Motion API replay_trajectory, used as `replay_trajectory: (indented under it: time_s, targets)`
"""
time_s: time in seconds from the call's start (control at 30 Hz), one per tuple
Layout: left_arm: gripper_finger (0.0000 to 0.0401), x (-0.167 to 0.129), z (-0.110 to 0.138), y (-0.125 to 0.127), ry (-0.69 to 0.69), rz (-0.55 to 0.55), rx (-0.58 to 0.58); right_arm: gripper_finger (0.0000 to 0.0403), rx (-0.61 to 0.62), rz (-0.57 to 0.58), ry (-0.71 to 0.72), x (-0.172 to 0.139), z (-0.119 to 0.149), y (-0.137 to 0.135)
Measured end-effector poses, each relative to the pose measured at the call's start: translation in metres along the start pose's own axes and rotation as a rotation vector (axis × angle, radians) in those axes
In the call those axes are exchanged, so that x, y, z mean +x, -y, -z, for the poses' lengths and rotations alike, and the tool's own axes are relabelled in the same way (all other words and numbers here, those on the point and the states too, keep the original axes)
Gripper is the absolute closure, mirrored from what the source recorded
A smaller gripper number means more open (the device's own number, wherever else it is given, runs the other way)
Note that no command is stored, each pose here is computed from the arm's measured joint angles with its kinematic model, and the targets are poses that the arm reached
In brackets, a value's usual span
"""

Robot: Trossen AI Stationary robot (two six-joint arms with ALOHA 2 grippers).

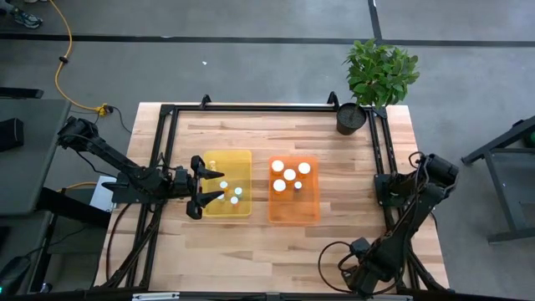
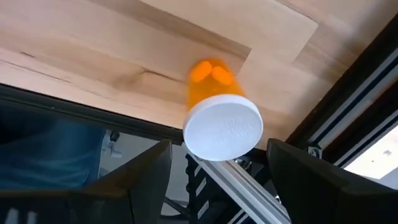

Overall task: Pick and place medicine bottles into bin by pill shape (circle, oval)
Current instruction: Put the orange capsule bottle into the orange bin

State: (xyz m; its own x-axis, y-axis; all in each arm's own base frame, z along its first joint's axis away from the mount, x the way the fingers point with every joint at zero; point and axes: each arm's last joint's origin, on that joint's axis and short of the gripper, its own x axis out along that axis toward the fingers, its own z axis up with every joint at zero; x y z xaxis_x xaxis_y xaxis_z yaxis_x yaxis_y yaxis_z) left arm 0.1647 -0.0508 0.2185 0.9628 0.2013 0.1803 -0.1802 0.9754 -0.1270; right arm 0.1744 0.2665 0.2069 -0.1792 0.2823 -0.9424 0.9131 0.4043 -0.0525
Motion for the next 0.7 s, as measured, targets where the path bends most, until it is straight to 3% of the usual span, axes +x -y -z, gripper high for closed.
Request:
replay_trajectory:
  time_s: [0.7]
  targets:
    - [0.0144, 0.0, -0.0001, 0.0002, 0.0, 0.009, 0.0, 0.0147, 0.006, 0.027, 0.05, 0.0035, -0.0034, 0.0014]
